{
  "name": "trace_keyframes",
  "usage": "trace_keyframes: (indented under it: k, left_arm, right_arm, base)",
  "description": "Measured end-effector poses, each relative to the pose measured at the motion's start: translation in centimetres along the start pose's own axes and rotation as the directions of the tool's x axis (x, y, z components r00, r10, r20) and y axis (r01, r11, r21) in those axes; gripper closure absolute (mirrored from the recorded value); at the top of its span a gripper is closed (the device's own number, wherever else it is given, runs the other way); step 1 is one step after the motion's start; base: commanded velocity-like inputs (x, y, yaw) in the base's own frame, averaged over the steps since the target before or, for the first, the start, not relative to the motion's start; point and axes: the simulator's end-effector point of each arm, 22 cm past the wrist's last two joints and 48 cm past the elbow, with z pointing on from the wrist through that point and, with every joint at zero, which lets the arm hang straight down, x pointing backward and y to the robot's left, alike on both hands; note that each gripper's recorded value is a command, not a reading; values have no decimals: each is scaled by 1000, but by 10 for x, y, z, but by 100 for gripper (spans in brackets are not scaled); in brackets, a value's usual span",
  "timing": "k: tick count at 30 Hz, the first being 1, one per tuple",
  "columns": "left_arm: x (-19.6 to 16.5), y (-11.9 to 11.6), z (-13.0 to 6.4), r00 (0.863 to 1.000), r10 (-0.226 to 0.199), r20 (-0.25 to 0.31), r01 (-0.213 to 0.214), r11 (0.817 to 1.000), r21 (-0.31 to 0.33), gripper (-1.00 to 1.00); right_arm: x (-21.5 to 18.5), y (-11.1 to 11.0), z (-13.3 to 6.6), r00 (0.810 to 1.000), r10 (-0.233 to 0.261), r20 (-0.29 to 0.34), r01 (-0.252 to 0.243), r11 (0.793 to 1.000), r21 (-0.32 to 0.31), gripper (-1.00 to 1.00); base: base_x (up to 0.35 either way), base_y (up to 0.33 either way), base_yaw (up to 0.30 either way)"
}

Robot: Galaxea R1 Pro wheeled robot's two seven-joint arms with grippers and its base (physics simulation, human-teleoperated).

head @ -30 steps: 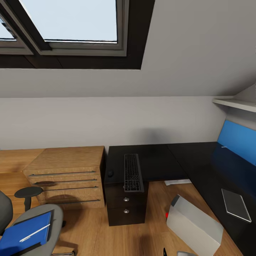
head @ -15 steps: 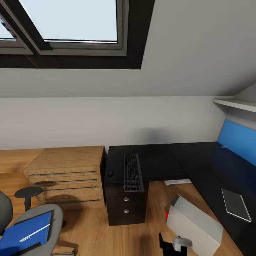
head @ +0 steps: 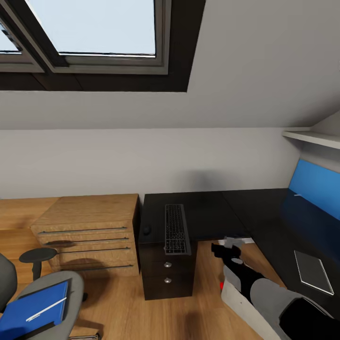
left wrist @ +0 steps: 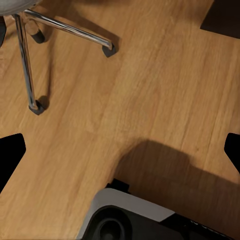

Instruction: In the bedroom, organize the workspace by keeping the computer under the desk, ensuring the monitor is on the desk, placing the keyboard on the desk next to the monitor, placing the mouse on the desk next to the keyboard, moving the folder from the swivel chair onto the desk next to the mouse, stacking the notebook on top of the folder with the pen on top of the notebook, and positioning the swivel chair next to the desk.

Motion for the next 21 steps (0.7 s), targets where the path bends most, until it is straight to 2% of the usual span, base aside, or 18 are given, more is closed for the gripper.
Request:
trace_keyframes:
  k: [5,9,12,13,17,21]
  left_arm:
    - [-2,4,1,1000,3,4,-3,1000,-5,-100]
    - [-6,5,1,1000,0,22,0,1000,-6,-100]
    - [-7,6,1,1000,0,25,0,1000,-7,-100]
    - [-7,7,1,1000,-1,28,1,1000,-8,-100]
    - [-8,7,2,1000,-1,28,2,1000,-9,-100]
    - [-7,6,1,1000,-1,27,1,1000,-8,-100]
  right_arm:
    - [-7,-8,4,999,-13,-41,14,1000,16,-100]
    - [-18,-48,9,998,-21,-66,24,998,50,-100]
    - [-25,-61,11,996,-5,-85,9,999,48,-100]
    - [-37,-85,11,991,70,-110,-64,996,60,-100]
    - [-44,-109,11,981,153,-116,-144,986,86,-100]
    - [-47,-120,10,974,198,-114,-187,977,100,-100]
  base:
    - [0,0,0]
    - [8,-129,0]
    - [81,-276,0]
    - [131,-310,0]
    - [101,-296,0]
    - [30,-116,0]
